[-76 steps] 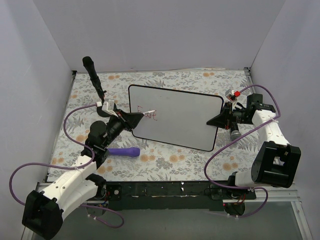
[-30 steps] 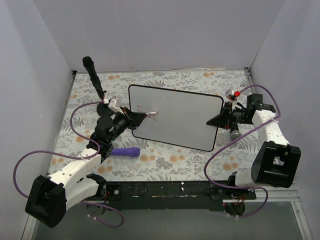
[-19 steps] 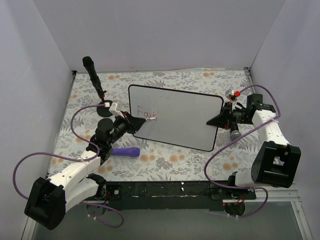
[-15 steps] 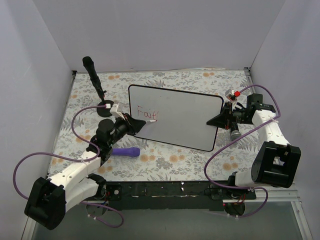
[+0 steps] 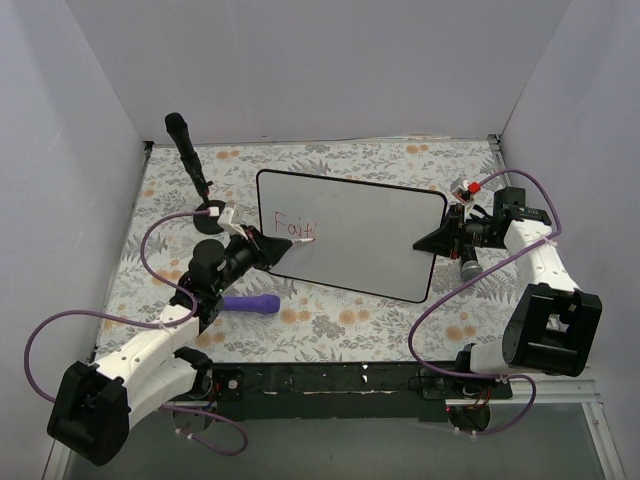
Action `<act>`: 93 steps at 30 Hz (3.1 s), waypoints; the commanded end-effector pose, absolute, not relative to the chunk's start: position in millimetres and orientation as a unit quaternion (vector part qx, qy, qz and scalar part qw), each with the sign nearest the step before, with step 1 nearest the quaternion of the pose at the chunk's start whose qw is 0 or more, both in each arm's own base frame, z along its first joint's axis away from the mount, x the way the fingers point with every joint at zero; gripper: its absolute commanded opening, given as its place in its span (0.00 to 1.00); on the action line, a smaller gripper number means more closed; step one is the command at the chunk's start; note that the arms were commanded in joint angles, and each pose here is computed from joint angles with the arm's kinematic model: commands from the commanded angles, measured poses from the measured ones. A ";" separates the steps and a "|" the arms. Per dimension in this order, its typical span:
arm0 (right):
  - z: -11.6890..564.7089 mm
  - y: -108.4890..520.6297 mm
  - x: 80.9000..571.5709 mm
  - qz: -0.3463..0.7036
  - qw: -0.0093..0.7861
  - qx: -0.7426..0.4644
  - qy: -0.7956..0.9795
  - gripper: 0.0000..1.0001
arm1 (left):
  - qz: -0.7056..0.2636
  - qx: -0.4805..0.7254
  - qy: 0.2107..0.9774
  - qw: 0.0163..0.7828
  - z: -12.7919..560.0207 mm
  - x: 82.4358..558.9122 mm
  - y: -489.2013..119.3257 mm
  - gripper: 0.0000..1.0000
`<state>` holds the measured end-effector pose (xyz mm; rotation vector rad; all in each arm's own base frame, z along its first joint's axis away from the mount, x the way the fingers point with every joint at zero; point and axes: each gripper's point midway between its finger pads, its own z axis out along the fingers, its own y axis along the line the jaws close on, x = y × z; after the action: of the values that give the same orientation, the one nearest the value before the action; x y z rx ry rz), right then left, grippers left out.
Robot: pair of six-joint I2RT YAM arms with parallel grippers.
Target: Write a sentence on the whiteboard
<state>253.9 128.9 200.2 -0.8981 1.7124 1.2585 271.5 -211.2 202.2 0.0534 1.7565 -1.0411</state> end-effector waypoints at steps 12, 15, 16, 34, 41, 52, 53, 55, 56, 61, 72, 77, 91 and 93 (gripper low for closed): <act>204.3 128.3 255.0 0.477 0.422 -0.380 0.671 0.01 | -0.441 0.018 0.687 0.578 250.6 290.0 -211.2 0.00; 205.1 128.6 255.3 0.477 0.422 -0.381 0.670 0.01 | -0.440 0.018 0.683 0.583 255.6 292.6 -211.2 0.00; 204.3 128.6 255.0 0.478 0.421 -0.380 0.671 0.01 | -0.440 0.019 0.681 0.585 257.8 292.8 -211.3 0.00; 203.9 128.2 255.1 0.478 0.421 -0.379 0.672 0.01 | -0.412 0.017 0.710 0.571 231.7 300.9 -210.0 0.00; 203.9 128.6 255.0 0.478 0.421 -0.380 0.671 0.01 | -0.400 0.018 0.719 0.567 224.1 299.2 -206.5 0.00; 204.9 128.7 255.1 0.478 0.422 -0.381 0.670 0.01 | -0.396 0.018 0.739 0.545 203.5 291.6 -205.1 0.00; 204.5 128.7 254.8 0.478 0.421 -0.381 0.670 0.01 | -0.395 0.018 0.741 0.542 201.5 290.6 -205.0 0.00; 204.6 128.6 254.9 0.477 0.422 -0.382 0.670 0.01 | -0.394 0.018 0.745 0.537 197.7 289.3 -204.6 0.00; 204.5 128.4 255.0 0.478 0.422 -0.380 0.671 0.01 | -0.394 0.017 0.746 0.536 196.2 288.9 -204.5 0.00; 204.8 128.4 254.9 0.477 0.422 -0.381 0.670 0.01 | -0.394 0.016 0.752 0.528 188.5 284.5 -203.7 0.00; 204.8 128.8 254.7 0.478 0.422 -0.381 0.670 0.01 | -0.405 0.012 0.754 0.517 181.4 276.0 -203.6 0.00; 204.5 128.3 254.5 0.477 0.422 -0.381 0.671 0.01 | -0.429 0.017 0.730 0.533 205.4 275.2 -208.2 0.00; 203.9 128.5 254.3 0.476 0.421 -0.382 0.671 0.01 | -0.430 0.013 0.718 0.548 220.5 286.4 -210.6 0.00; 203.5 128.2 254.2 0.476 0.421 -0.381 0.672 0.01 | -0.430 0.012 0.717 0.548 220.9 287.8 -211.1 0.00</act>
<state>253.8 128.8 200.0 -0.8964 1.7152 1.2594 279.1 -210.2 197.2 0.0273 1.7683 -1.0181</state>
